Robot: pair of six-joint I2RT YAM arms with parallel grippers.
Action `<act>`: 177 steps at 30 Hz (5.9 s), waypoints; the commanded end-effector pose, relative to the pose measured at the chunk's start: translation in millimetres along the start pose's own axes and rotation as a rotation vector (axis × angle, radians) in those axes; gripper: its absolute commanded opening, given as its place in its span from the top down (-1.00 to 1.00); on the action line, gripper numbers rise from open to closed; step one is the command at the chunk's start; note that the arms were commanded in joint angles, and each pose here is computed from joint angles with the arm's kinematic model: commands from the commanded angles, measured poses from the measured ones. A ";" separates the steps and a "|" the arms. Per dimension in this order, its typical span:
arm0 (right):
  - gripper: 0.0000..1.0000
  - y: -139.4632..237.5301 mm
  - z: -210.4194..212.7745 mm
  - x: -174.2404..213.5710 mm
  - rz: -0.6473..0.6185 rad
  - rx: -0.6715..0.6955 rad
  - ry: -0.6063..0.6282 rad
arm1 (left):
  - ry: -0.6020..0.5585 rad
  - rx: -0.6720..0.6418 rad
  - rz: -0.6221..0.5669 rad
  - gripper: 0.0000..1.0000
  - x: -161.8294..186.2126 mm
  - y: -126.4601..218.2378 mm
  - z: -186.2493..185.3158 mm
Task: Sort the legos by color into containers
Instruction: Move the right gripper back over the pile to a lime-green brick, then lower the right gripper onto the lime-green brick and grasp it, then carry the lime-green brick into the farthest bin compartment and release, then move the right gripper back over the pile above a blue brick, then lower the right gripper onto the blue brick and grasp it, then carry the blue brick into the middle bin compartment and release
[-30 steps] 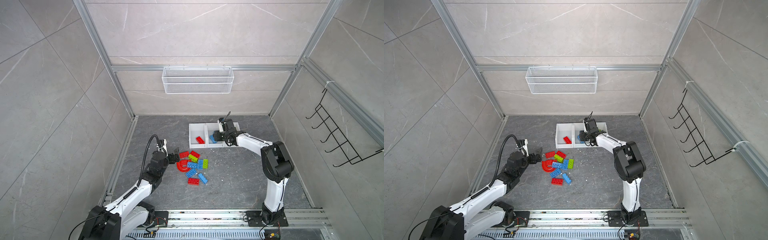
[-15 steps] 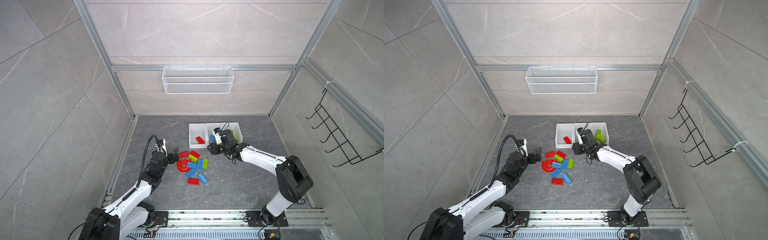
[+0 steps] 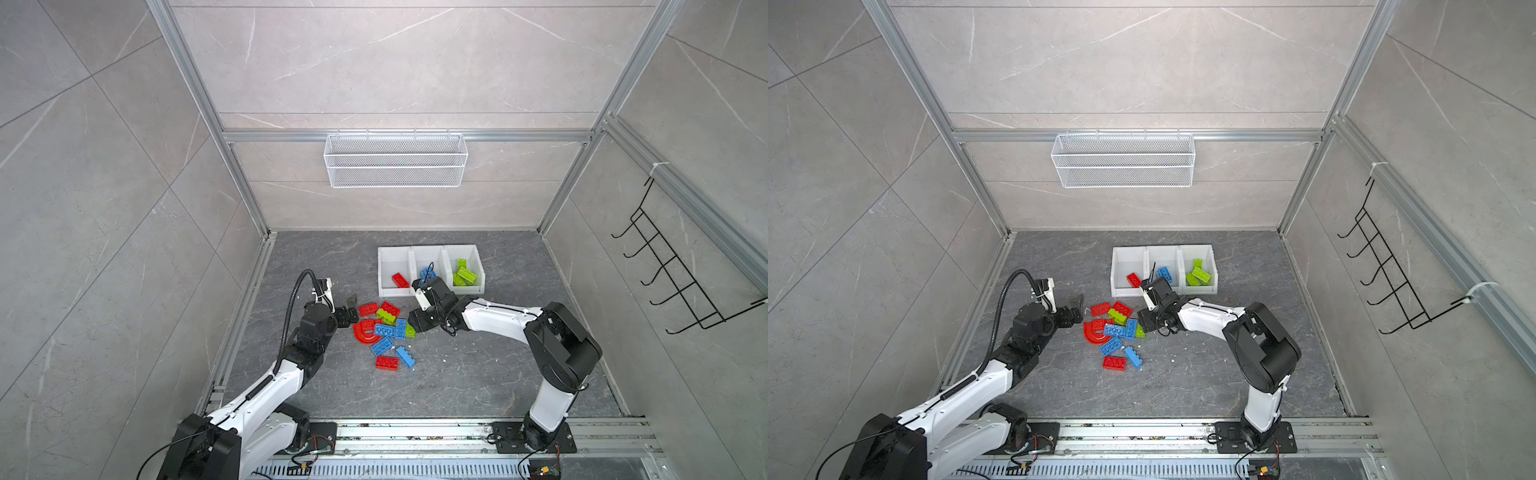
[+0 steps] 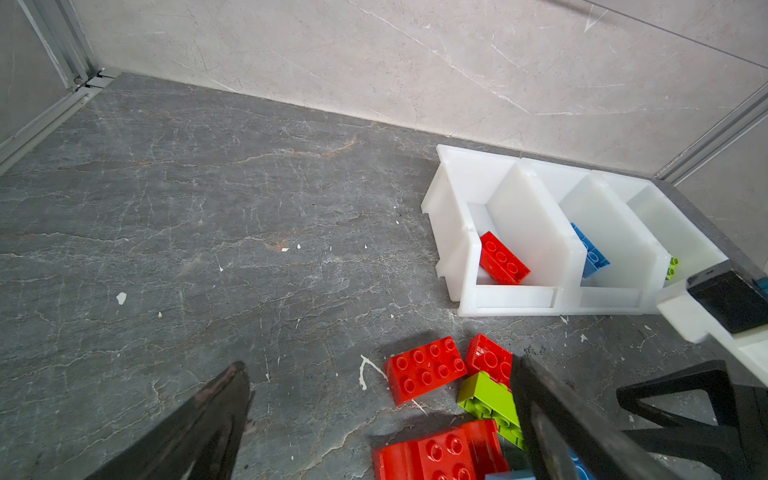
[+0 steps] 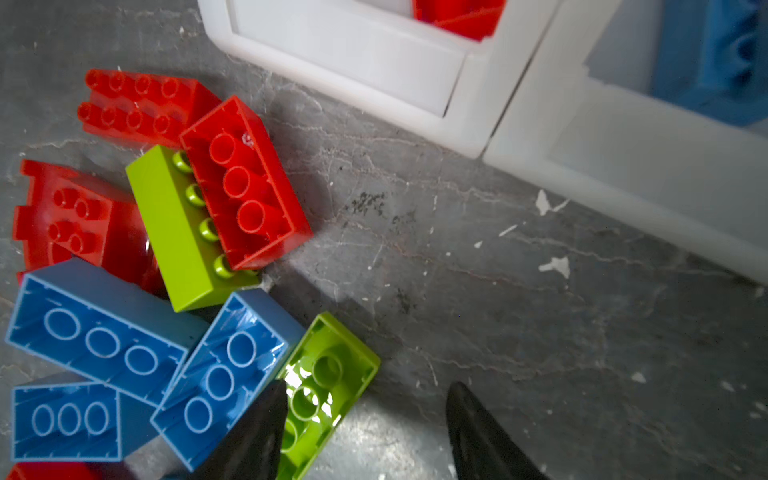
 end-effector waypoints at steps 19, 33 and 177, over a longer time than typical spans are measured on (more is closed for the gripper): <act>-0.34 11.0 -29.0 -4.5 0.123 0.312 0.048 | -0.026 -0.022 -0.030 -0.99 -10.5 -0.4 0.4; -0.47 22.6 -8.9 -6.4 0.052 0.066 0.054 | -0.022 -0.009 -0.023 -0.99 -10.7 -1.9 -1.3; 0.91 60.2 40.2 -4.0 -0.080 -0.017 0.167 | -0.007 -0.082 -0.029 -0.99 -7.8 1.2 7.3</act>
Point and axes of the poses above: each gripper's point midway between its finger pads, its own y axis back along the fingers, its own z axis along the line the jaws close on, x = y × z, the point moved 8 cm from there along y, back along the fingers, and after that the axes turned 1 degree about -y, right-handed, at the moved point
